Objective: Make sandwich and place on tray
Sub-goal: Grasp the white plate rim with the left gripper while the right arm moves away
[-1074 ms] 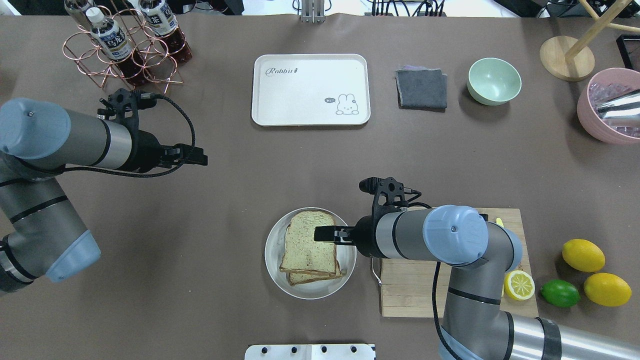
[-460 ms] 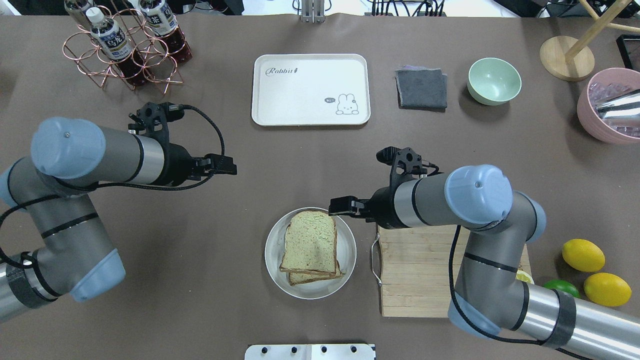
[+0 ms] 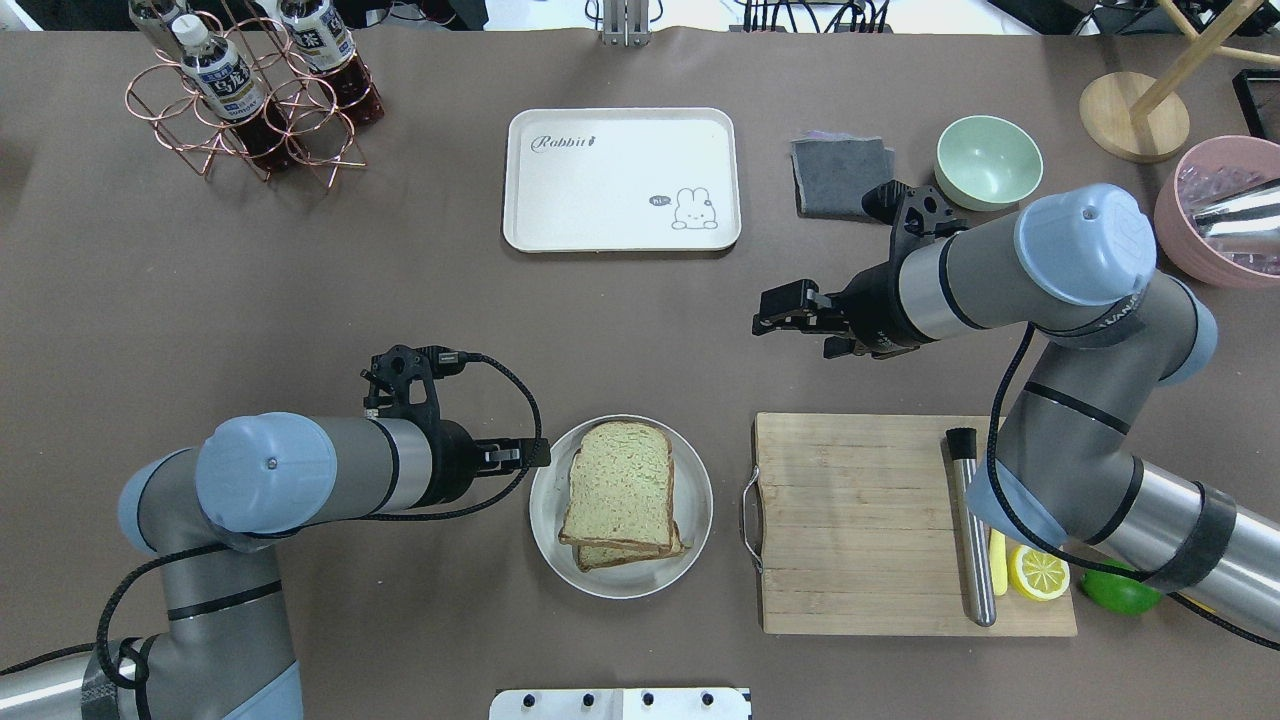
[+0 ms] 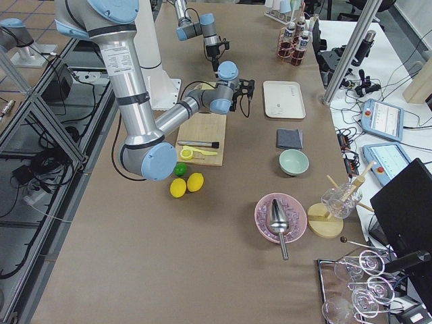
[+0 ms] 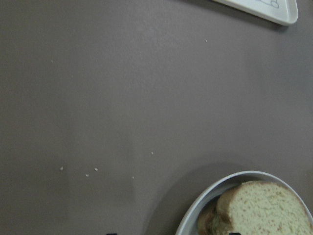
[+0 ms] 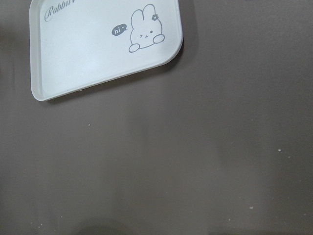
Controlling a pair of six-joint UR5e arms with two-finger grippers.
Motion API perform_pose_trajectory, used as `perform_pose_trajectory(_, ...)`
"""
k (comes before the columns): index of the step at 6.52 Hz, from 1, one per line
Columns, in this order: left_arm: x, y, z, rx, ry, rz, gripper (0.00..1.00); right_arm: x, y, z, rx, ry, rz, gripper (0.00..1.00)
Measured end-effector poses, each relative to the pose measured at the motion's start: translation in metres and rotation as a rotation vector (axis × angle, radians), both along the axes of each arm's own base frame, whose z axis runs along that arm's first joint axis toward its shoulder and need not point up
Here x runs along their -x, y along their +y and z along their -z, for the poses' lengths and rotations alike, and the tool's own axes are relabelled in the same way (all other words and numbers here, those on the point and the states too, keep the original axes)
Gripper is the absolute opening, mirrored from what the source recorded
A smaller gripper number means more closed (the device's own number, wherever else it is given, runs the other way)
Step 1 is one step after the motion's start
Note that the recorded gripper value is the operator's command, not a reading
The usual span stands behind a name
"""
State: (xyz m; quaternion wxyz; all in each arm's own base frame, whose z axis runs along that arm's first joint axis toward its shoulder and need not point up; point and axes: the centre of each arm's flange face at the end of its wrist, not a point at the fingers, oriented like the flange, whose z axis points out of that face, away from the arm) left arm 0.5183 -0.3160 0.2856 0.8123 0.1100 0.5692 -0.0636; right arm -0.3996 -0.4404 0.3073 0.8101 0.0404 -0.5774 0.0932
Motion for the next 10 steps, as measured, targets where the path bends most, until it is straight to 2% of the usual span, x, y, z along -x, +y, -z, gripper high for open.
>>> perform_pose_trajectory(3, -0.026, 0.027, -0.005, -0.011, -0.016, -0.022, 0.57, -0.001, -0.004, -0.006, 0.008, 0.011, -0.012, 0.99)
perform_pose_trajectory(4, -0.034, 0.030, -0.009, -0.009, -0.027, -0.029, 0.45, -0.001, -0.005, -0.007, 0.009, 0.011, -0.013, 0.99)
perform_pose_trajectory(5, -0.042, 0.029, -0.015, -0.008, -0.030, -0.031, 0.13, -0.002, -0.005, -0.008, 0.010, 0.013, -0.014, 0.99)
perform_pose_trajectory(6, -0.046, 0.027, -0.018, -0.012, -0.020, -0.030, 0.00, -0.003, -0.006, -0.009, 0.011, 0.015, -0.016, 0.99)
perform_pose_trajectory(10, -0.039, 0.025, -0.007, -0.021, 0.015, -0.040, 0.00, -0.007, -0.005, -0.014, 0.020, 0.018, -0.022, 0.99)
